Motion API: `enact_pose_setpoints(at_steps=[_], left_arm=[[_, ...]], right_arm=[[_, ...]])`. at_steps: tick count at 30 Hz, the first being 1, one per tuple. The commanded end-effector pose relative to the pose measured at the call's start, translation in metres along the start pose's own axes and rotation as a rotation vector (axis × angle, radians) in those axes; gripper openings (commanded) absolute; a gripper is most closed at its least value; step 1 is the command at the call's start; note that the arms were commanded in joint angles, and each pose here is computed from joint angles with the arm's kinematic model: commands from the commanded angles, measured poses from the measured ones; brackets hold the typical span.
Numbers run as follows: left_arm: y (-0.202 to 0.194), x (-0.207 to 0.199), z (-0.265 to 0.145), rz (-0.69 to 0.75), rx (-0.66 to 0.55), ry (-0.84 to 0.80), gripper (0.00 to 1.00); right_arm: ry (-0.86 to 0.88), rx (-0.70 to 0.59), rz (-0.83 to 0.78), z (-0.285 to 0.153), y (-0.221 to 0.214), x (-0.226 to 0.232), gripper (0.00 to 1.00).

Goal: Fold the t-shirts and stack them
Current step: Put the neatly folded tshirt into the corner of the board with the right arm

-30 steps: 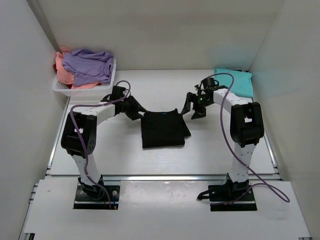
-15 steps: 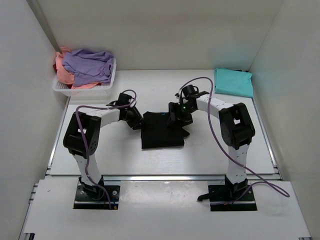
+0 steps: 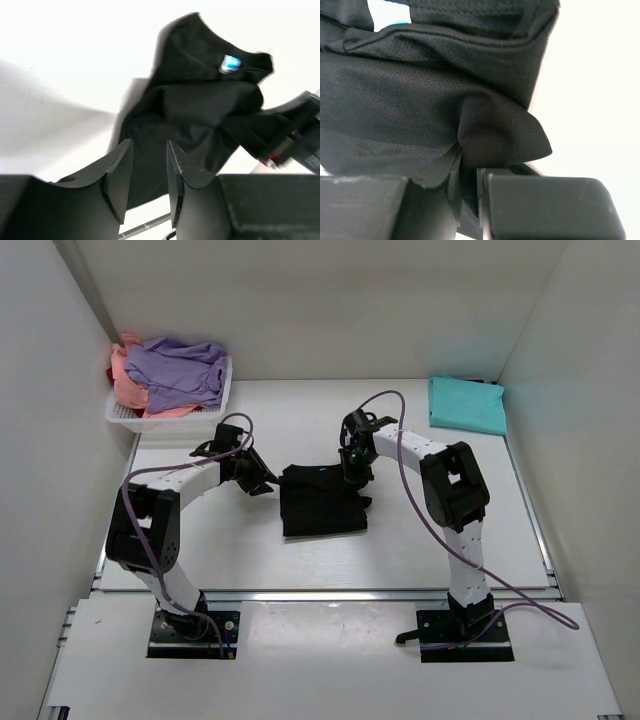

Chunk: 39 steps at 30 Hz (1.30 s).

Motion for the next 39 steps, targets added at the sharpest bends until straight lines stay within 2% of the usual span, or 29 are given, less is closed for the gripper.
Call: enact_pose_setpoints(at_steps=[1, 7, 15, 21, 23, 30, 35, 37, 39], left_arm=[[-0.001, -0.009, -0.027, 0.072, -0.054, -0.041, 0.43], [-0.026, 0.008, -0.037, 0.118, -0.035, -0.039, 0.43], [-0.070, 0.037, -0.038, 0.194, 0.039, -0.003, 0.44], [-0.090, 0.054, -0.038, 0.217, 0.081, 0.012, 0.44], [-0.096, 0.059, -0.036, 0.231, 0.097, 0.024, 0.44], [-0.111, 0.066, -0.029, 0.257, 0.152, 0.040, 0.44], [-0.116, 0.064, -0.026, 0.292, 0.172, 0.050, 0.45], [-0.117, 0.061, -0.025, 0.326, 0.174, 0.041, 0.47], [-0.118, 0.057, -0.024, 0.334, 0.182, 0.024, 0.53]], right_arm=[[-0.279, 0.024, -0.032, -0.001, -0.002, -0.039, 0.00], [-0.475, -0.255, -0.041, -0.082, 0.055, -0.084, 0.00], [-0.754, -0.477, -0.135, -0.142, 0.111, -0.152, 0.00], [-0.841, -0.669, -0.095, -0.198, 0.158, -0.203, 0.01], [-0.884, -0.688, -0.064, -0.209, 0.165, -0.232, 0.00], [-0.884, -0.766, 0.075, -0.217, 0.169, -0.318, 0.00], [-0.897, -0.763, 0.140, -0.194, 0.172, -0.362, 0.00], [-0.931, -0.762, 0.167, -0.190, 0.170, -0.377, 0.05], [-0.982, -0.761, 0.195, -0.191, 0.169, -0.384, 0.42]])
Point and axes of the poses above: each gripper's point midway between its finger pads, its own z axis out along the fingers, its own x axis along the line the jaws close on, y = z × x, the point moved 7 cm from there along -z, back along the fingers, and after that the axes turned 8 degrees about -z, right-handed, at the moved point
